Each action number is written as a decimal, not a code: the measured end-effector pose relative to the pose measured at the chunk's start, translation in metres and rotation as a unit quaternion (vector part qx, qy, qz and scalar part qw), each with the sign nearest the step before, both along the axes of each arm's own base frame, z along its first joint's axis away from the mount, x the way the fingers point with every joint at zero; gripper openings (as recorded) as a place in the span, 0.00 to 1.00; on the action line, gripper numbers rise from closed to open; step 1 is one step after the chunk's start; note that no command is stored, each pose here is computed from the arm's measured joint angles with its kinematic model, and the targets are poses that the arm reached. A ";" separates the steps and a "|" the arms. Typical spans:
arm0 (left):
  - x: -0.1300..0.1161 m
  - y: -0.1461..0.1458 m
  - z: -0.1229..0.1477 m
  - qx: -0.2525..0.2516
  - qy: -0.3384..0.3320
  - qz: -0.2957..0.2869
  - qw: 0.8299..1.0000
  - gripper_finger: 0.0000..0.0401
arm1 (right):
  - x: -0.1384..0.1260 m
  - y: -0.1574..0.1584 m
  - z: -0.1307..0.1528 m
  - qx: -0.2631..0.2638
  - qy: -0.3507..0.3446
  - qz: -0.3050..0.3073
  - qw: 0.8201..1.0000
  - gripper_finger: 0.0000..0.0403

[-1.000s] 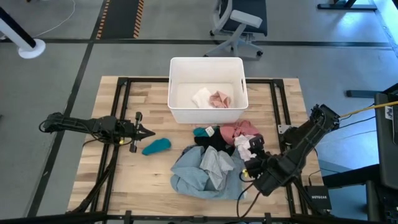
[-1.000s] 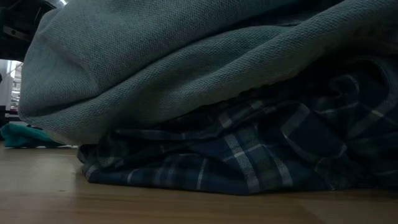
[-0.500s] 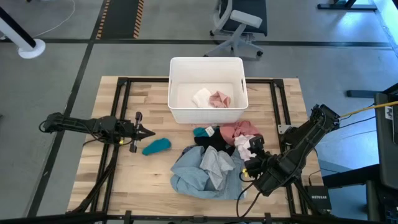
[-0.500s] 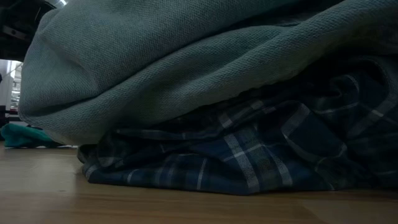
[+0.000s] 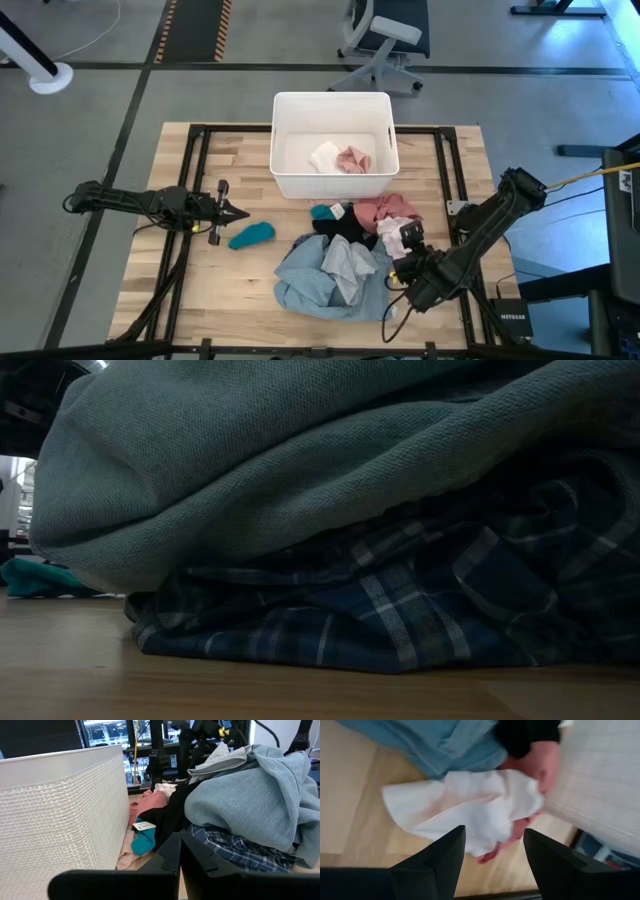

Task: Sort clothes
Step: Put the white underwear into the white laundry bin, then put the pink underwear into the white laundry bin

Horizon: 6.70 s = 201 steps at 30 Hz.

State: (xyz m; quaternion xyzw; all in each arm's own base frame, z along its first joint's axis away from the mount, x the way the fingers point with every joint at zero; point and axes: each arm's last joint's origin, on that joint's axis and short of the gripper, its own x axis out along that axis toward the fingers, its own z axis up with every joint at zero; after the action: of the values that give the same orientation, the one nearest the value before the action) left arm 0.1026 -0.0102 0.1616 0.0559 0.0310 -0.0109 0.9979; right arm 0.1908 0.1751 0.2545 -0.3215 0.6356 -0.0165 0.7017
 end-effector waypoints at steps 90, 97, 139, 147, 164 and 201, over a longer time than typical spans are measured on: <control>0.000 0.000 0.000 0.000 0.000 0.000 1.000 0.00 | -0.022 -0.033 -0.058 -0.141 -0.154 -0.146 0.967 0.03; 0.000 0.000 0.000 0.000 0.000 0.000 1.000 0.00 | -0.006 -0.027 0.003 -0.147 -0.200 -0.094 0.964 0.05; 0.000 0.000 0.000 0.000 0.000 0.000 1.000 0.00 | 0.101 -0.199 0.252 -0.276 -0.392 0.002 0.878 0.06; 0.000 0.000 0.000 0.000 0.001 0.000 1.000 0.00 | 0.123 -0.251 0.228 -0.250 -0.366 -0.026 0.896 0.06; 0.000 0.000 -0.001 0.000 0.003 0.000 1.000 0.00 | 0.185 -0.281 0.157 -0.138 -0.323 -0.045 0.935 0.18; 0.000 0.000 0.000 0.000 0.003 0.000 1.000 0.00 | 0.094 -0.086 0.125 -0.086 -0.103 0.003 0.991 0.59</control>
State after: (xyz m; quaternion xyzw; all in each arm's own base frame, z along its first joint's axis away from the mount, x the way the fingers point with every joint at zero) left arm 0.1029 -0.0103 0.1611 0.0561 0.0336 -0.0113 0.9978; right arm 0.2850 0.0892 0.3800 -0.3792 0.5552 -0.1022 0.7331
